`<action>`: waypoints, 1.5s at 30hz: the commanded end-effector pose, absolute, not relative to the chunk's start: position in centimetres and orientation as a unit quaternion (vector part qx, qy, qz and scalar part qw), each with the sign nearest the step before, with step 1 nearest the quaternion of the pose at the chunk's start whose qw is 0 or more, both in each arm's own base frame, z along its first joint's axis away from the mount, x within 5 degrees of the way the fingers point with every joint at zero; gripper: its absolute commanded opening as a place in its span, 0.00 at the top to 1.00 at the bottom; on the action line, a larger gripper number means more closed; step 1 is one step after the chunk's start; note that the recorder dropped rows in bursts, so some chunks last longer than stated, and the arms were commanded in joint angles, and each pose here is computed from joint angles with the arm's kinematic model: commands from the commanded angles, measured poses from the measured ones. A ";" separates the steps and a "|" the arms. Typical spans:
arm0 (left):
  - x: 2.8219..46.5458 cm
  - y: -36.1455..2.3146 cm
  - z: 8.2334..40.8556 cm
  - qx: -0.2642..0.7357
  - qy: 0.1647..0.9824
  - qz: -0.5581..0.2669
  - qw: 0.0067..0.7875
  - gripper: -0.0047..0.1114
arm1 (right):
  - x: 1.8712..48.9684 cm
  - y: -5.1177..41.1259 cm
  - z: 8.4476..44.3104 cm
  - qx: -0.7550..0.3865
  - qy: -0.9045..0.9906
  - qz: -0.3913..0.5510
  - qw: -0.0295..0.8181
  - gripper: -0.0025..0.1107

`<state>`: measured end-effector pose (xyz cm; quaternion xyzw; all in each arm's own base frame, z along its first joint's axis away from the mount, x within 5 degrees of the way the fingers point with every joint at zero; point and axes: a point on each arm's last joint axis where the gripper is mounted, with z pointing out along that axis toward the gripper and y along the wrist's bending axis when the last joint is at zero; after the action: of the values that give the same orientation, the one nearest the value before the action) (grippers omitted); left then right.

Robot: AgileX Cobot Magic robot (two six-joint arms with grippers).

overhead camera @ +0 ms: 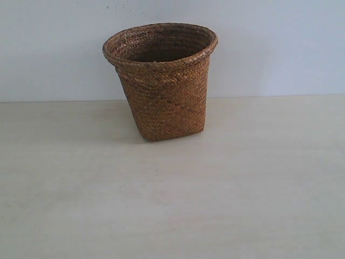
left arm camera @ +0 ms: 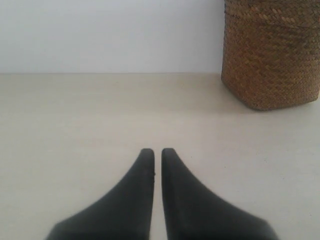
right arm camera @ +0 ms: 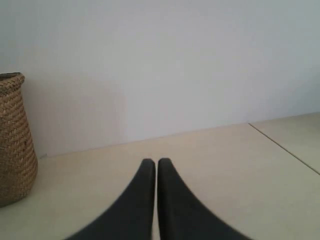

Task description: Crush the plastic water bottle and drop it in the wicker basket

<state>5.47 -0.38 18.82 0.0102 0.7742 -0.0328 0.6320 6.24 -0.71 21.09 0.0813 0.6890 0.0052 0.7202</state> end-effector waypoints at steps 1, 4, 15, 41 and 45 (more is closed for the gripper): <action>5.5 -0.4 18.7 0.007 0.774 -0.035 0.632 0.92 | 6.2 -0.8 21.2 0.083 0.685 0.002 0.724 0.98; 5.5 -0.4 18.7 0.007 0.773 -0.035 0.633 0.92 | 6.2 -0.8 21.2 0.083 0.685 0.002 0.724 0.98; 5.5 -0.4 18.7 0.009 0.774 -0.034 0.633 0.92 | 6.2 -0.8 21.2 0.083 0.685 0.002 0.724 0.98; 5.5 -0.4 18.7 0.009 0.774 -0.034 0.633 0.92 | 6.2 -0.7 21.2 0.075 0.686 0.000 0.723 0.98; 5.5 -0.4 18.7 0.009 0.774 -0.034 0.633 0.92 | 6.2 -0.7 20.9 0.079 0.697 0.003 0.713 0.98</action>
<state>5.47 -0.38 18.82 0.0102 0.7742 -0.0328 0.6320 6.25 -0.65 21.03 0.0786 0.6917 0.0068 0.7178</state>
